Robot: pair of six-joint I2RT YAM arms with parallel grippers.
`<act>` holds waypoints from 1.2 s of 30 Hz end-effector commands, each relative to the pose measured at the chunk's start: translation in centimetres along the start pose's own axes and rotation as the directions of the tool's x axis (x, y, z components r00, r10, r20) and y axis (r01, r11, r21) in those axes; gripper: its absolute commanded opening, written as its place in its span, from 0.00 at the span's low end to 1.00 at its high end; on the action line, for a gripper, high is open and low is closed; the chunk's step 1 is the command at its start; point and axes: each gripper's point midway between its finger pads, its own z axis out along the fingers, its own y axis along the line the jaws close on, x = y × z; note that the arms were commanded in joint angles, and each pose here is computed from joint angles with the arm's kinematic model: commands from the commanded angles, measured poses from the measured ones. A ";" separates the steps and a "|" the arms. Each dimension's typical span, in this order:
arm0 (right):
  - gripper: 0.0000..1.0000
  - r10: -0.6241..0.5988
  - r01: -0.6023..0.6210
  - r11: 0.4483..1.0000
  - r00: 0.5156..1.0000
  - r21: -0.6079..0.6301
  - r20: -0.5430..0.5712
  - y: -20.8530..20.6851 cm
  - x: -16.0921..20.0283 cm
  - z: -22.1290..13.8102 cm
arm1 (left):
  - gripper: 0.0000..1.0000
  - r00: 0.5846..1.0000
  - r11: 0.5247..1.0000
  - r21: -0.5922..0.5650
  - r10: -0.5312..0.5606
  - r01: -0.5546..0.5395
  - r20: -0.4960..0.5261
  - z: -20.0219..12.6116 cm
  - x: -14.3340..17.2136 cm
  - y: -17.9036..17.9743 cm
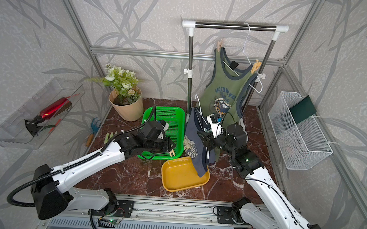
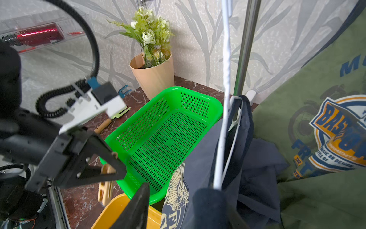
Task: Remove the clothespins securing tank tops to the hanger
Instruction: Place the clothespin in the storage box.
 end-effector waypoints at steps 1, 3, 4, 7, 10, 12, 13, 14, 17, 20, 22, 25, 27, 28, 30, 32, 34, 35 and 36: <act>0.00 -0.015 0.019 0.999 0.996 -0.041 0.092 0.9 -2.6 -0.8 | 0.10 0.998 1.000 0.025 -0.016 0.014 0.059 1.2 0.5 -0.7; 0.00 -0.012 0.017 0.999 0.996 -0.045 0.094 1.0 -2.3 -1.0 | 0.10 0.999 1.000 0.030 -0.004 0.002 0.051 2.4 1.7 -0.9; 0.00 -0.010 0.014 0.999 0.995 -0.046 0.095 1.1 -2.3 -1.1 | 0.10 0.999 1.000 0.029 0.007 -0.008 0.044 3.1 2.3 -1.1; 0.00 -0.005 0.010 0.999 0.995 -0.053 0.102 1.3 -2.2 -1.5 | 0.10 0.998 0.998 0.008 0.056 -0.057 0.023 4.6 3.7 -1.6; 0.00 -0.002 0.009 0.998 0.994 -0.064 0.108 1.6 -2.2 -1.8 | 0.10 0.994 0.995 -0.014 0.103 -0.103 0.025 6.2 4.7 -1.8; 0.00 -0.004 0.012 0.998 0.994 -0.065 0.108 1.7 -2.3 -2.1 | 0.10 0.993 0.993 -0.017 0.117 -0.116 0.021 7.0 5.2 -1.8; 0.00 -0.009 0.016 0.998 0.994 -0.063 0.107 1.7 -2.2 -2.1 | 0.10 0.992 0.993 -0.019 0.121 -0.121 0.023 7.2 5.4 -1.7; 0.00 -0.013 0.019 0.998 0.994 -0.061 0.106 1.7 -2.2 -2.2 | 0.10 0.992 0.992 -0.021 0.124 -0.124 0.027 7.4 5.4 -1.7; 0.00 -0.021 0.027 0.998 0.994 -0.057 0.103 1.6 -2.1 -2.2 | 0.10 0.987 0.987 -0.041 0.154 -0.153 0.041 7.6 5.6 -1.7; 0.00 -0.021 0.027 0.998 0.994 -0.059 0.106 1.6 -2.1 -2.1 | 0.10 0.979 0.978 -0.076 0.198 -0.194 0.050 8.1 6.2 -1.3; 0.00 -0.015 0.022 0.998 0.994 -0.064 0.110 1.7 -2.1 -2.0 | 0.10 0.974 0.972 -0.098 0.221 -0.215 0.055 8.8 6.8 -0.9; 0.00 -0.013 0.021 0.997 0.994 -0.069 0.109 1.7 -2.0 -1.9 | 0.10 0.971 0.967 -0.122 0.232 -0.225 0.053 9.8 7.6 -0.3; 0.00 -0.014 0.021 0.997 0.994 -0.071 0.108 1.7 -2.0 -1.9 | 0.10 0.971 0.964 -0.137 0.235 -0.228 0.041 10.4 8.2 0.2; 0.00 -0.015 0.022 0.997 0.994 -0.073 0.107 1.8 -2.0 -1.9 | 0.12 0.971 0.963 -0.142 0.238 -0.230 0.035 10.7 8.4 0.3; 0.00 -0.014 0.022 0.997 0.994 -0.072 0.106 1.8 -1.9 -1.9 | 0.18 0.970 0.960 -0.152 0.241 -0.234 0.028 10.9 8.8 0.5; 0.00 -0.021 0.028 0.997 0.994 -0.068 0.107 1.8 -1.9 -2.1 | 0.28 0.969 0.958 -0.156 0.248 -0.241 0.024 11.0 8.9 0.5; 0.00 -0.026 0.033 0.997 0.994 -0.065 0.109 1.8 -2.0 -2.2 | 0.42 0.965 0.953 -0.165 0.260 -0.254 0.016 10.9 9.0 0.6; 0.00 -0.028 0.035 0.997 0.994 -0.065 0.110 1.8 -2.1 -2.3 | 0.52 0.963 0.951 -0.164 0.270 -0.264 0.012 10.8 9.0 0.4; 0.00 -0.030 0.037 0.997 0.993 -0.066 0.111 1.9 -2.1 -2.4 | 0.61 0.961 0.947 -0.168 0.277 -0.273 0.006 10.7 9.1 0.4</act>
